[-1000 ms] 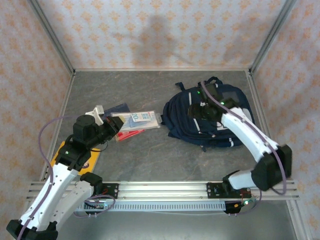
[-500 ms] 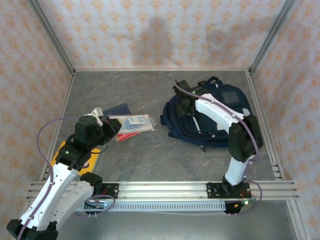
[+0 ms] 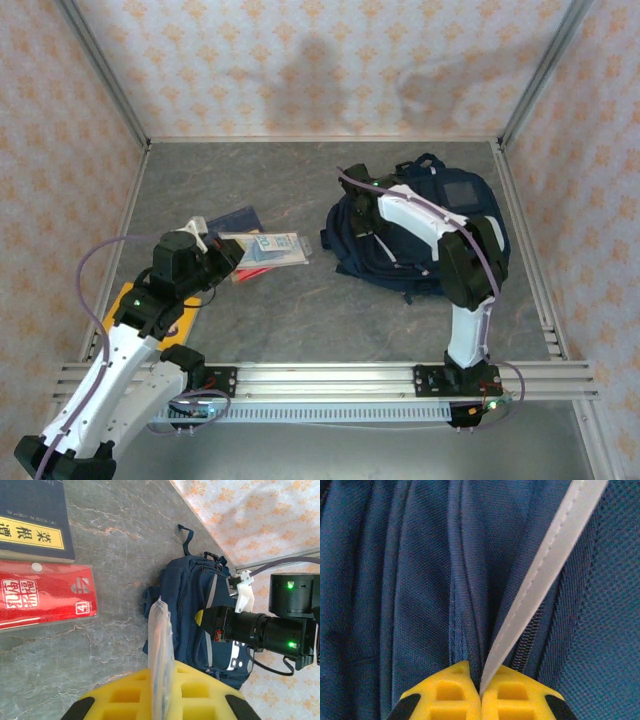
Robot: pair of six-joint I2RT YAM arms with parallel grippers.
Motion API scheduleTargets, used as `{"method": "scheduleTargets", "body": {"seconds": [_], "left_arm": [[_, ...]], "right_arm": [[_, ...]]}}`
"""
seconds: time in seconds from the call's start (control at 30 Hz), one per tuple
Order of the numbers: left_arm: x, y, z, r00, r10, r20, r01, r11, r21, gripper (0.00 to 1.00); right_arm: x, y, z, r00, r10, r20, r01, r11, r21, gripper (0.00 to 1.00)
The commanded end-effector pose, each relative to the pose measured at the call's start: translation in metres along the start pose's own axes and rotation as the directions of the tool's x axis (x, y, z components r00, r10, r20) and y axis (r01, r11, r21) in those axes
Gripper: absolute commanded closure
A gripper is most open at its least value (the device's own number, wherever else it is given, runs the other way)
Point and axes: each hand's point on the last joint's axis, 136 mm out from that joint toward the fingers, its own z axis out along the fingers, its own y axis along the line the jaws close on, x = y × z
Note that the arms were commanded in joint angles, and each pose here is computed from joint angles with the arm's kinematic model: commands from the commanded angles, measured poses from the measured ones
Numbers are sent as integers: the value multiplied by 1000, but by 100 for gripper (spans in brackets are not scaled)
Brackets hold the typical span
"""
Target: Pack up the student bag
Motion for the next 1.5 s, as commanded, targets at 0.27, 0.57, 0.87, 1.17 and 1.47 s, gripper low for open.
{"method": "scheduleTargets", "body": {"seconds": [0.27, 0.57, 0.87, 1.17, 1.47], "left_arm": [[-6, -22, 1, 997, 67, -26, -66, 997, 40, 100], [-7, -43, 2, 996, 84, -22, -81, 987, 139, 100], [8, -52, 26, 995, 71, -76, -55, 979, 195, 100], [25, -65, 46, 991, 38, -130, 1, 959, 284, 100], [34, -82, 66, 985, 38, -166, 16, 950, 313, 100]], "right_arm": [[16, 18, -118, 972, -42, 231, 134, 906, -401, 100], [39, 18, -188, 934, 137, 330, 160, 665, -729, 100], [43, 31, -224, 925, 174, 336, 233, 439, -868, 100], [34, 24, -238, 929, 230, 291, 194, 369, -909, 100], [31, 23, -236, 929, 240, 282, 178, 380, -908, 100]]}}
